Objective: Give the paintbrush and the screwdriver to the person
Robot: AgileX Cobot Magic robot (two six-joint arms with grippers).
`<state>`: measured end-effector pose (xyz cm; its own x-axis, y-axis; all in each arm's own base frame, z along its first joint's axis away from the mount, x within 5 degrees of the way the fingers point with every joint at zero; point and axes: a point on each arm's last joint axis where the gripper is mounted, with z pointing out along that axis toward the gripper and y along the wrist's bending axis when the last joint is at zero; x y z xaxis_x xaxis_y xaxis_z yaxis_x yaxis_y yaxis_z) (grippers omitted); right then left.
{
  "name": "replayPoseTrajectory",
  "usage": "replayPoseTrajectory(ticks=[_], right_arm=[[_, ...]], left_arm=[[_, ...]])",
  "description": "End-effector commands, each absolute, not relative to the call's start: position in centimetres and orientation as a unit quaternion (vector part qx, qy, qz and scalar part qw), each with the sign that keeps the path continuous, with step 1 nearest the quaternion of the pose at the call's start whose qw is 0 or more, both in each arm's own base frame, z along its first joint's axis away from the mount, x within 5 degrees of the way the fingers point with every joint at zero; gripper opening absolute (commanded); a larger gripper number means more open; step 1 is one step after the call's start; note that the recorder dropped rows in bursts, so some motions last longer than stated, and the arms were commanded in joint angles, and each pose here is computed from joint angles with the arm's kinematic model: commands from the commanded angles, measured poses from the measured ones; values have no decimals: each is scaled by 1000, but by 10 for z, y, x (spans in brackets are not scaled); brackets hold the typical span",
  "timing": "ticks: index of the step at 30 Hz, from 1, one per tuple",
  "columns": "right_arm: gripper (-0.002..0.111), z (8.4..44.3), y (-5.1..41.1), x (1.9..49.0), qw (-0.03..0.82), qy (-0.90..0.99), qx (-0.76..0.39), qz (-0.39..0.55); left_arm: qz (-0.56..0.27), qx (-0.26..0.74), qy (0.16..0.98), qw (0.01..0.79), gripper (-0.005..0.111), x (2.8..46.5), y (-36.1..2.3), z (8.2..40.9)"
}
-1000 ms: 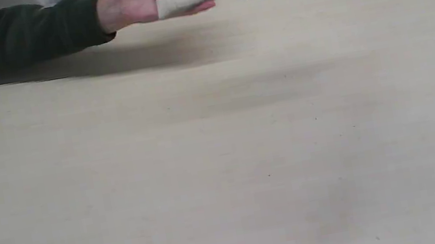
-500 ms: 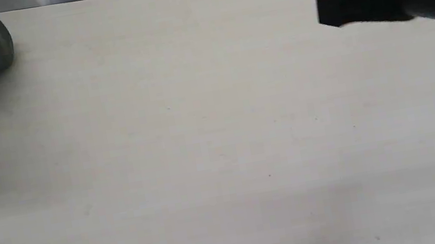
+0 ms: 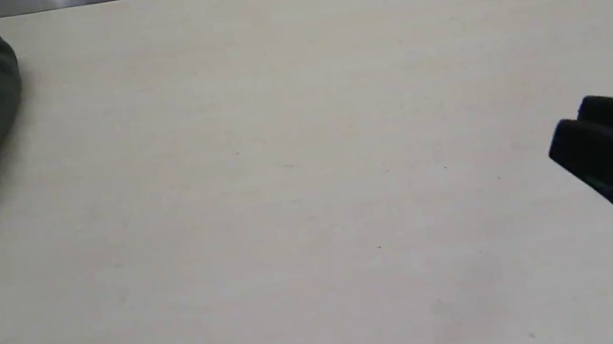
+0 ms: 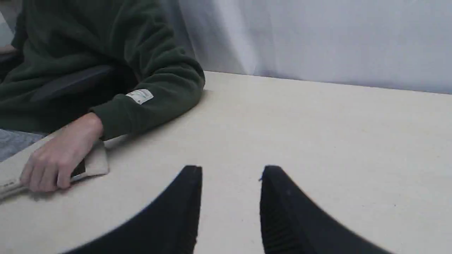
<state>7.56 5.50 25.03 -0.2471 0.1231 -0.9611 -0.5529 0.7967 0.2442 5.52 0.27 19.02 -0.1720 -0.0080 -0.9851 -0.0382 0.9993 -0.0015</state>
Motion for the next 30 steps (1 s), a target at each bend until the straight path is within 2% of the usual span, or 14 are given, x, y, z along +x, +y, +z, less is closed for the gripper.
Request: replayPoseTrajectory(ticks=[1, 13, 19, 30], right_arm=[[30, 238, 51, 63, 607, 725, -142, 294], [30, 225, 42, 43, 654, 676, -132, 311], [30, 208, 40, 46, 644, 693, -120, 302], [30, 208, 38, 48, 663, 687, -147, 257]], left_arm=[[8, -12, 762, 648, 0, 55, 2, 191], [8, -12, 762, 648, 0, 55, 2, 191], [7, -14, 762, 647, 0, 55, 2, 190], [7, -14, 762, 648, 0, 55, 2, 191]])
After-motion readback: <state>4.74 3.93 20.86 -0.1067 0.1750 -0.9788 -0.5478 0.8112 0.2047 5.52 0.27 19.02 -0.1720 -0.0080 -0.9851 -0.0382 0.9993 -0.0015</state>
